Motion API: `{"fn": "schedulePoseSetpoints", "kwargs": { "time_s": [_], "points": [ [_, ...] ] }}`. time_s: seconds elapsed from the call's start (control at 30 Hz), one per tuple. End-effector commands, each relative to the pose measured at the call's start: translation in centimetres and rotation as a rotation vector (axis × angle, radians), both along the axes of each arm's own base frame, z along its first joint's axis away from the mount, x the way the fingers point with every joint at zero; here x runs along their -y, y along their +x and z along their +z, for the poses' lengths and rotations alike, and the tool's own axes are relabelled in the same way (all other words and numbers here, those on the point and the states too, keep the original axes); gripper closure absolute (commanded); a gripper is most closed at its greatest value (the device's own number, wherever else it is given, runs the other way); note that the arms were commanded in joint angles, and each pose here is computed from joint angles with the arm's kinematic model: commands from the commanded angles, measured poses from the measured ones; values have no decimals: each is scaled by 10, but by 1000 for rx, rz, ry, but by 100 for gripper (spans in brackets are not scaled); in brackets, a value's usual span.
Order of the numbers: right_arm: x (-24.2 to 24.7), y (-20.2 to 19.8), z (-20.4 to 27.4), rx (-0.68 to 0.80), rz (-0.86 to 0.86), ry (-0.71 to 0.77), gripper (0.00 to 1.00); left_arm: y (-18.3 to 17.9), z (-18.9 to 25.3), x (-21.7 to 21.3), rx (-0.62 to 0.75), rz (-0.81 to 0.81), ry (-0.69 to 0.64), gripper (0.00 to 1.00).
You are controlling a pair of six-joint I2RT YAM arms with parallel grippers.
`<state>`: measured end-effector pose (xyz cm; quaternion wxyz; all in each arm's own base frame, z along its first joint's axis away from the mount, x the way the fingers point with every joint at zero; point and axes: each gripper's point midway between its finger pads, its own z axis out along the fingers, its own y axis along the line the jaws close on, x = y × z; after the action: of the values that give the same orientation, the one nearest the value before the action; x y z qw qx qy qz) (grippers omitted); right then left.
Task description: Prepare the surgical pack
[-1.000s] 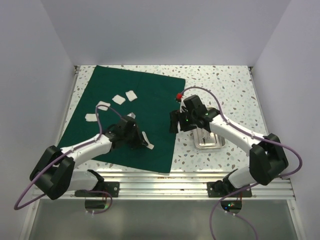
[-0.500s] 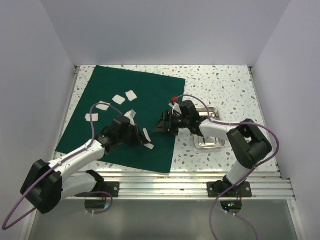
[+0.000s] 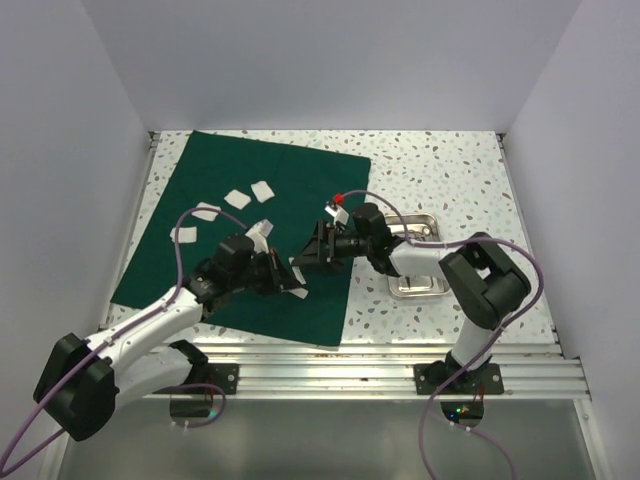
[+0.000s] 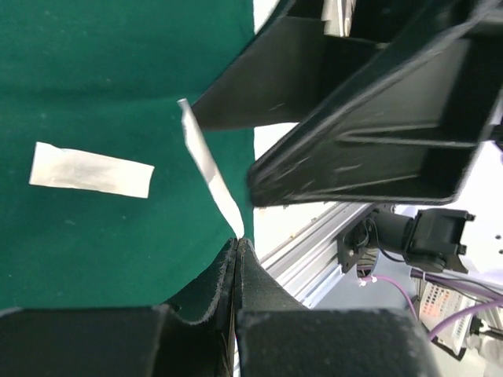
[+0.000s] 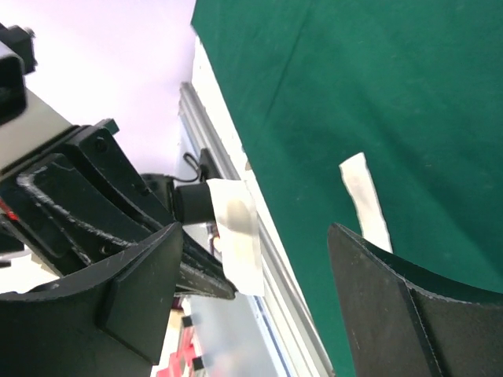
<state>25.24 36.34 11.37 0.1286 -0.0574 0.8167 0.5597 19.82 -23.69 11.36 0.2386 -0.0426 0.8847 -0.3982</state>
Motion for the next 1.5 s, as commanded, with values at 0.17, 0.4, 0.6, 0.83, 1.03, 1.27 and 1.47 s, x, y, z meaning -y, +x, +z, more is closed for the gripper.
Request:
{"fn": "schedulePoseSetpoints", "kwargs": {
  "time_s": [0.17, 0.4, 0.6, 0.83, 1.03, 1.27, 1.47],
  "points": [
    [-21, -6, 18, 23, 69, 111, 25, -2, 27, 12, 96, -67, -79, 100],
    [-24, -9, 28, 0, 74, 208, 35, -1, 20, 10, 97, -66, -52, 100],
    [-23, -11, 31, 3, 76, 228, 47, 0, 11, 9, 82, -65, -27, 100],
    [-19, -13, 30, 30, 77, 179, 55, 1, 10, 8, 82, -61, -22, 100],
    [-15, -18, 25, 30, 83, 169, 63, 2, 12, 7, 87, -51, -20, 100],
    [-14, -21, 30, 44, 90, 174, 71, 1, 9, 6, 76, -42, -22, 100],
    [-12, -20, 28, 39, 83, 152, 86, 1, 9, 5, 75, -36, -16, 78]
  ]
}}
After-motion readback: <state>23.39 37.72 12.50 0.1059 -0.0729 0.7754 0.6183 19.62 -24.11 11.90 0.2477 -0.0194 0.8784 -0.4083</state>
